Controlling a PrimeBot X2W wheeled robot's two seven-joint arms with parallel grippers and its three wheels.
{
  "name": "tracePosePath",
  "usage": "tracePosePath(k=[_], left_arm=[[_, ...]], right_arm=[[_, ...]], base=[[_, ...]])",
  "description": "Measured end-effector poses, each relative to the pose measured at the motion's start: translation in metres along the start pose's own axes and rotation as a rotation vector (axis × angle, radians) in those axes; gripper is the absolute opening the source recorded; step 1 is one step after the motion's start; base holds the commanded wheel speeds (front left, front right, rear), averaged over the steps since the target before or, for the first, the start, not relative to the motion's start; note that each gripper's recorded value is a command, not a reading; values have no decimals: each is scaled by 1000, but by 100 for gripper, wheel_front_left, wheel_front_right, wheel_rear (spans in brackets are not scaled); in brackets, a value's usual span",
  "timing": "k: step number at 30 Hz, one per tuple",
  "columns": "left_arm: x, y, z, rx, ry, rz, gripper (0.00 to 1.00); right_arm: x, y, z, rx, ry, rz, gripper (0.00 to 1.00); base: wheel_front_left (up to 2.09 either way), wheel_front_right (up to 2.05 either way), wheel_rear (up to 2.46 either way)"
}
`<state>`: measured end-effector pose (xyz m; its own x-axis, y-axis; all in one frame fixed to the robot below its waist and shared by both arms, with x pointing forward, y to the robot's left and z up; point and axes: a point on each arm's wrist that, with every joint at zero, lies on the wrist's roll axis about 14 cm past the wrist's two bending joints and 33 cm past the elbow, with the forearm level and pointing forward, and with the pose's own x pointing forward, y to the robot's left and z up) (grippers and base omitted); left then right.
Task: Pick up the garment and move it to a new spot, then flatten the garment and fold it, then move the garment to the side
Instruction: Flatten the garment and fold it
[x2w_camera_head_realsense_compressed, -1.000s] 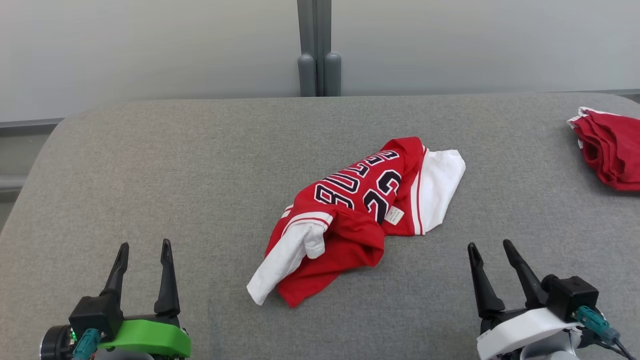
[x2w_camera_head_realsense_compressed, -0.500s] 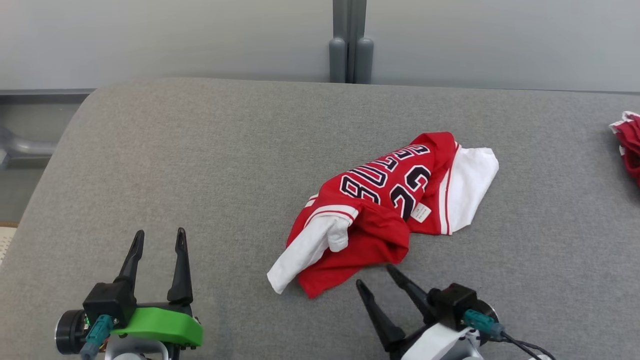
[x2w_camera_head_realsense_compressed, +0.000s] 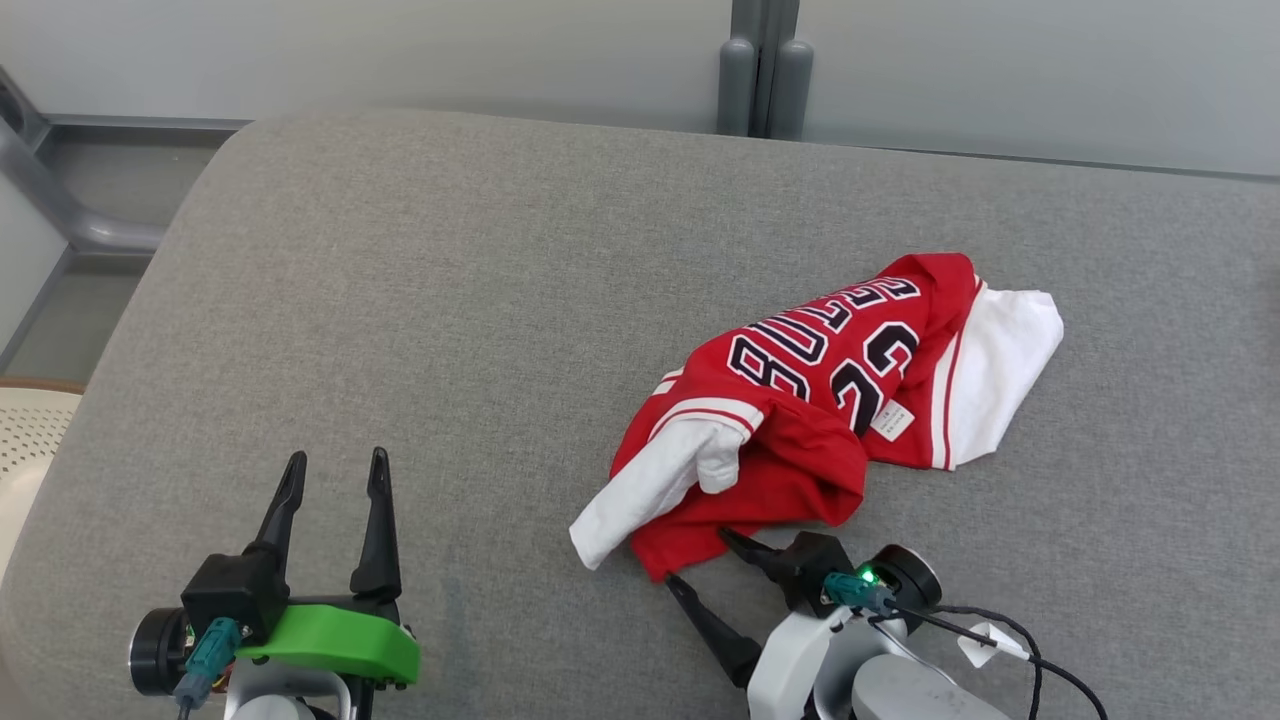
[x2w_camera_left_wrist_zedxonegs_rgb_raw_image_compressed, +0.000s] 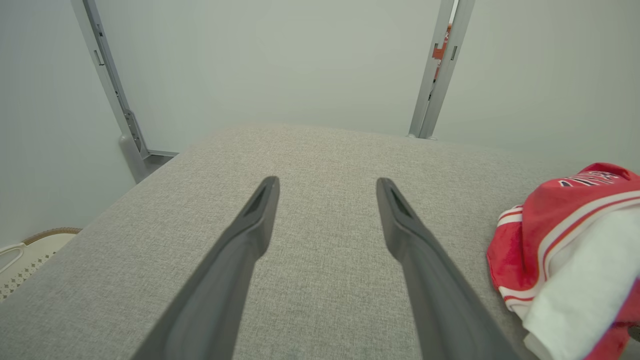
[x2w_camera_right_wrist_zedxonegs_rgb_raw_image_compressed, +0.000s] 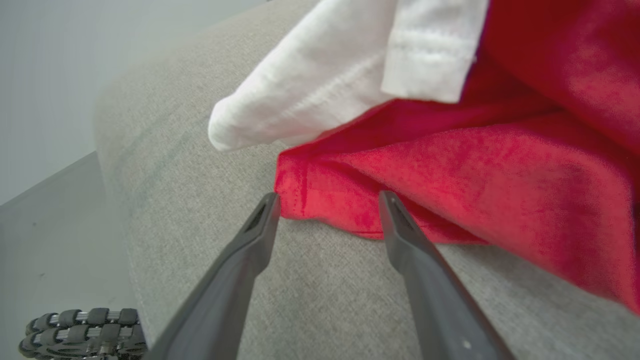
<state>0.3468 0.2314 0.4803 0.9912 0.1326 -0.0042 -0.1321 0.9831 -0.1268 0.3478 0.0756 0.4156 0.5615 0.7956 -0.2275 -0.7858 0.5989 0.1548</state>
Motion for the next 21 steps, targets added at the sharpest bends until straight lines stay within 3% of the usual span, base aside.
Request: tracePosePath(k=[8,9,10,11,12,21], left_arm=[[-1,5,-1,-5,5,21,100],[-1,4,-1,-5,6,21,100],[-2,4,-1,-5,6,22,100],[-2,4,-1,-5,6,24,100],[-2,5,-1,-6,5,25,100],[-3,1,-5,-10,15,16,100]], right_arm=[[10,-5,-28,-117,141,42,100],[11,-8,-29,-124,149,37,96],[12,-11,-31,-128,159,32,61],[13,-12,-32,-134,167,30,11],[14,-16,-31,-137,169,22,0],[4,-40,-7,-118,89,-64,0]], base=[[0,0,0],[0,0,0],[0,0,0],[0,0,0],[0,0,0],[0,0,0]])
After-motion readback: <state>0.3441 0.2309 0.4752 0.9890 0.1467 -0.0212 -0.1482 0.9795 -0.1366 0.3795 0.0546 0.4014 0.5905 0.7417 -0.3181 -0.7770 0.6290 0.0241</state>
